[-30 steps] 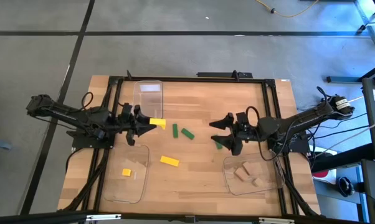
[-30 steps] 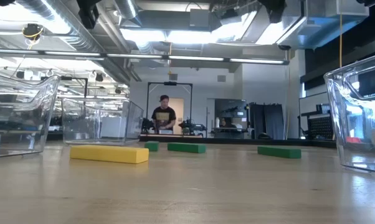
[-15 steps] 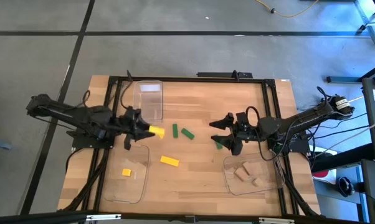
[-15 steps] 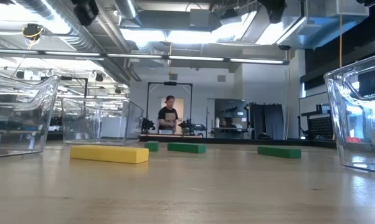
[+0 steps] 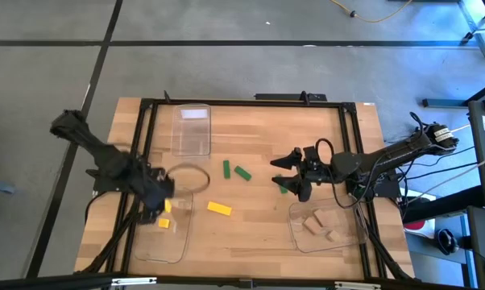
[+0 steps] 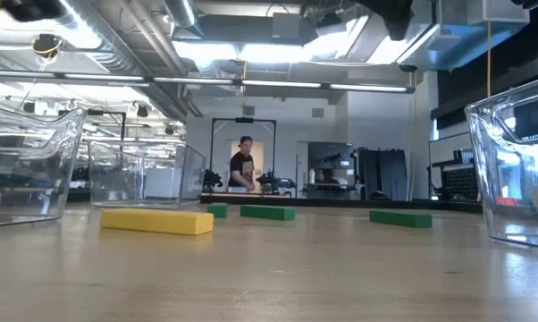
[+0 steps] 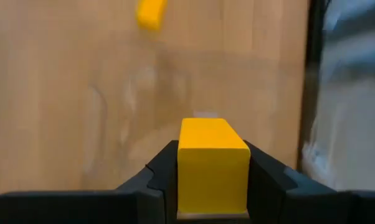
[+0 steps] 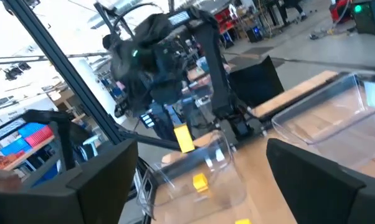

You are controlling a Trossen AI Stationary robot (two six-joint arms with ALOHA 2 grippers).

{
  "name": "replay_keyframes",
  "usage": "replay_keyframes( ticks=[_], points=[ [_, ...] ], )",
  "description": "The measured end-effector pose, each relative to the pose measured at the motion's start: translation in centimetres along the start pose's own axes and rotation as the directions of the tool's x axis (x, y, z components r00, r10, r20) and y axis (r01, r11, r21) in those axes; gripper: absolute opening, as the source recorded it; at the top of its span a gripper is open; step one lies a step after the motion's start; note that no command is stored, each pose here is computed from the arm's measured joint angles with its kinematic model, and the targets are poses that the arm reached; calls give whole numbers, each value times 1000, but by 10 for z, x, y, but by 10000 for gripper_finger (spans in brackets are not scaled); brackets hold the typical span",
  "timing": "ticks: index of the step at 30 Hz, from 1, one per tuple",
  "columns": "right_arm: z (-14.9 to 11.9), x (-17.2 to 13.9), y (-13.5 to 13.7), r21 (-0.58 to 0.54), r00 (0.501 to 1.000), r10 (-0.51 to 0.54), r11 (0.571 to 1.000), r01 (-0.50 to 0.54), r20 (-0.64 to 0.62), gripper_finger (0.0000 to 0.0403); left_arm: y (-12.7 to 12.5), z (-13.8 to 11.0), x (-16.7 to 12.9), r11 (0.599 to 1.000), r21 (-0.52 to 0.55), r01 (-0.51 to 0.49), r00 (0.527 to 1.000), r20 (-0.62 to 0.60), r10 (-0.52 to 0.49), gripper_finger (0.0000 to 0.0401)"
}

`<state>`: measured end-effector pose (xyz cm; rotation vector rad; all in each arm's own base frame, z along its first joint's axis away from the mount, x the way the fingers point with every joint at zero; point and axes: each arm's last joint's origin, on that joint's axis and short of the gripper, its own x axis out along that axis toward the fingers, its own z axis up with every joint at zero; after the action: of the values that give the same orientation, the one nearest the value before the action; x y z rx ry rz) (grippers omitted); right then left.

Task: Sort & place blocks by color
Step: Put the right yellow block into the bottom left transparent bin

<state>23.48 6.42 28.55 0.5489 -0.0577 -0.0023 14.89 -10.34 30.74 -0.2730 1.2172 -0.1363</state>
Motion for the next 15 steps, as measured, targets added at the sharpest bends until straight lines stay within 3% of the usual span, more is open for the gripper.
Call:
replay_keyframes(
  ticks=[4, 8, 15],
  points=[
    [-2, 0, -1, 16, 1000, -12, 1000, 13, -20, 357, -12, -5, 41, 997, 55, -61, 991, -117, 67, 119],
    [-2, 0, -1, 16, 1000, -14, 1000, 14, -23, 357, -12, -3, 73, 991, 90, -97, 990, -97, 105, 119],
    [-3, 0, -2, 29, 999, -17, 999, 18, -28, 357, 4, 4, 102, 983, 106, -150, 985, -64, 158, 119]
  ],
)
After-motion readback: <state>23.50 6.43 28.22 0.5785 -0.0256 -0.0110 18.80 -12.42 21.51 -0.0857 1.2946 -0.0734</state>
